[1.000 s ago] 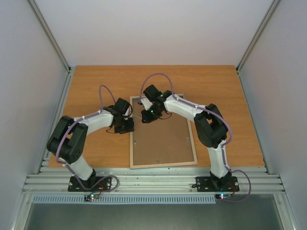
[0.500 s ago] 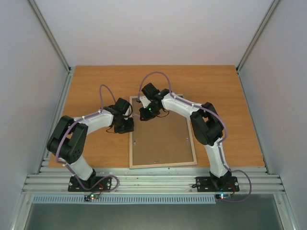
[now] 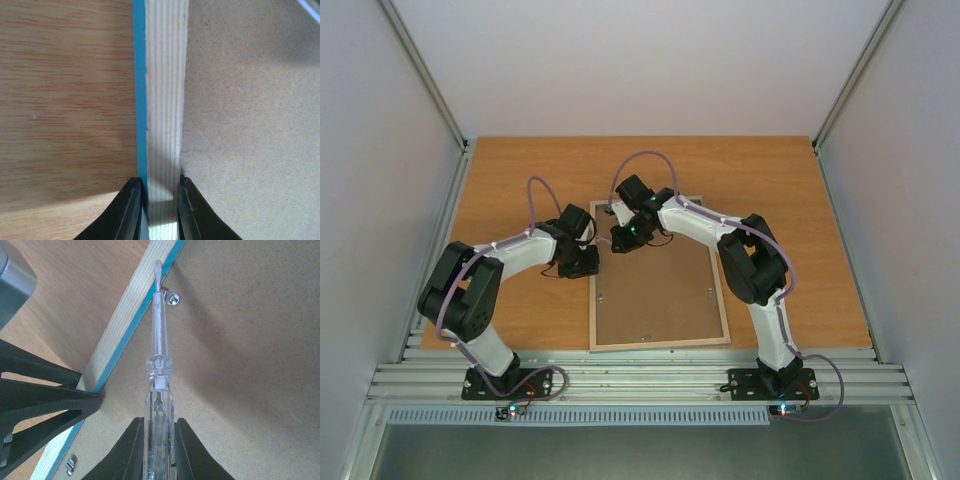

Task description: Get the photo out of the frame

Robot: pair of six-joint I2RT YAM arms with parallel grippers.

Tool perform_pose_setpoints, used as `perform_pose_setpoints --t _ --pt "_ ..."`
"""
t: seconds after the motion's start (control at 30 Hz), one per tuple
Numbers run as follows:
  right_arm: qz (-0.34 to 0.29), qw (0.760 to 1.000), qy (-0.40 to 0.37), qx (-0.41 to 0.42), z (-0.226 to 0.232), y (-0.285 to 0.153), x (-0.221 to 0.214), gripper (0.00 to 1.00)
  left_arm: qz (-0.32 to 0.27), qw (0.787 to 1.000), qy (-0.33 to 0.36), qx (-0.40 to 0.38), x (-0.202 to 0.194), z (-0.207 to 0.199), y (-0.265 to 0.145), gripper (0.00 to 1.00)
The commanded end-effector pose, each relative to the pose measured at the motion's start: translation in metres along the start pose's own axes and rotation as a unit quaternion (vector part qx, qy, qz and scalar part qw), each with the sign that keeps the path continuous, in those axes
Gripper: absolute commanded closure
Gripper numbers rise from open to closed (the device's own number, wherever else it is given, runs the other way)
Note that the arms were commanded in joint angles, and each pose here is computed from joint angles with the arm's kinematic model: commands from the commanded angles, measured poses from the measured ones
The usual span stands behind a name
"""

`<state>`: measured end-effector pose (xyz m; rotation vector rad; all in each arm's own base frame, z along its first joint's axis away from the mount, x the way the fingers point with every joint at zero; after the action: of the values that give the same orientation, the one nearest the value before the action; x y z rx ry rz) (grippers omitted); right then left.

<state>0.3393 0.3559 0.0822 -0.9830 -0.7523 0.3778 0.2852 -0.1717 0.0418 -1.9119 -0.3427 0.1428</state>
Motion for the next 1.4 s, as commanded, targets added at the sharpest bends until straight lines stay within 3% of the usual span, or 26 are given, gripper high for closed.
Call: perform_pose_setpoints --t 0.0,0.43,1.37 --pt "-0.018 1.0 0.008 -0.014 -0.001 -0.013 0.003 0.99 0.001 1.0 0.005 -0.002 0.001 -0.001 0.0 0.89" --pt "-0.04 0.999 0.01 -0.01 0.001 -0.016 0.006 0.99 0.001 1.0 0.005 -0.001 0.0 0.0 0.001 0.89" --pt "0.057 0.998 -0.006 0.031 0.013 0.008 -0.025 0.99 -0.004 1.0 -0.001 0.006 0.001 0.002 0.0 0.89"
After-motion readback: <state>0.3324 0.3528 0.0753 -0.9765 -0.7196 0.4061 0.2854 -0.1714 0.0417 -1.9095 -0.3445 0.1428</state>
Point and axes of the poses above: each gripper's point midway between its finger pads, its own y axis out along the fingers, its own z axis along the line the jaws close on, x = y × z, the point moved 2 cm from there along -y, back along the fingers, and after that the axes turned 11 degrees about -y, right-handed, at the moved point
